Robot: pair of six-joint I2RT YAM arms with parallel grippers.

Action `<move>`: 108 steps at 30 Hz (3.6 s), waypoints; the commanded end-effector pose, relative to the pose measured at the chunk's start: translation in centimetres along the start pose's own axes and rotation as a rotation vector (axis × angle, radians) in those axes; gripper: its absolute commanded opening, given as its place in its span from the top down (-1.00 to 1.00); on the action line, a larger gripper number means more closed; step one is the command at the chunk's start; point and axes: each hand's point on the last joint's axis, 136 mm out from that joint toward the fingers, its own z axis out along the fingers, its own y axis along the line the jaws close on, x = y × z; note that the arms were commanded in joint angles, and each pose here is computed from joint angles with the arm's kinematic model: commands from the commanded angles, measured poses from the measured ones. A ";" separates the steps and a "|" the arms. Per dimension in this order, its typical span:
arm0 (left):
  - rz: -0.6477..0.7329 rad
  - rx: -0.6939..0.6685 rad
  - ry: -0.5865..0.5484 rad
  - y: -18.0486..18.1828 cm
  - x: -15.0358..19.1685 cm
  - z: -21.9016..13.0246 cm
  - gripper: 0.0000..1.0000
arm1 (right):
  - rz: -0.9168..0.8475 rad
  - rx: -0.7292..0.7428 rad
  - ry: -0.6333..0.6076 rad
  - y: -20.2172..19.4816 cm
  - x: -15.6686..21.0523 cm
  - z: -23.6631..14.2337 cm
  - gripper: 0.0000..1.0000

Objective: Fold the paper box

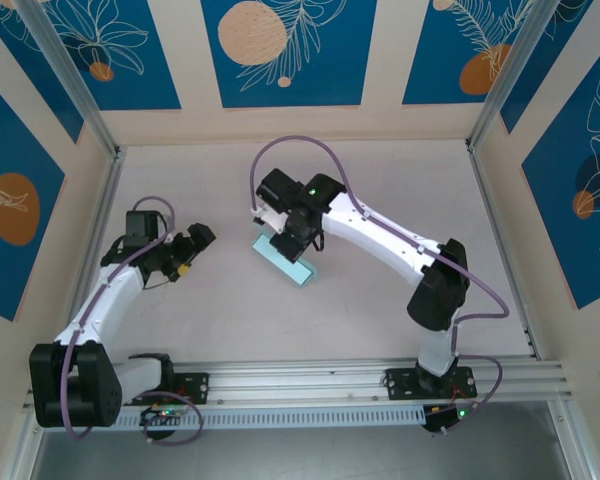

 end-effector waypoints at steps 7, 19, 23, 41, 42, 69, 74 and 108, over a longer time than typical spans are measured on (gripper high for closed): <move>-0.015 0.089 0.012 -0.4 -0.1 1.4 -1.00 | -0.097 -0.104 0.036 -0.1 -2.6 2.1 1.00; -0.021 0.109 -0.011 -1.0 -2.6 3.6 -0.97 | -0.081 -0.097 0.101 -3.0 -4.1 5.4 0.95; -0.020 0.156 -0.038 -1.9 -4.1 4.6 -0.83 | -0.068 -0.081 0.074 -3.4 -4.9 5.7 0.62; 0.503 0.415 -0.116 -11.4 -9.0 2.4 -0.62 | 0.007 -0.016 -0.094 -3.6 -8.1 0.2 -0.31; 0.578 0.455 -0.102 -12.2 -8.6 2.0 -0.64 | 0.027 -0.011 -0.117 -3.6 -8.3 -0.6 -0.31; 1.570 0.515 0.245 -11.7 0.8 2.6 -0.15 | 0.806 0.043 -0.149 -1.3 3.2 -2.5 -0.23; 1.590 0.496 0.377 -11.2 2.0 3.9 -0.14 | 0.827 0.050 -0.143 -1.2 3.4 -2.3 -0.21; 1.594 0.393 0.493 -11.6 2.8 7.2 0.74 | 0.856 0.116 -0.071 -3.3 2.8 1.2 -0.03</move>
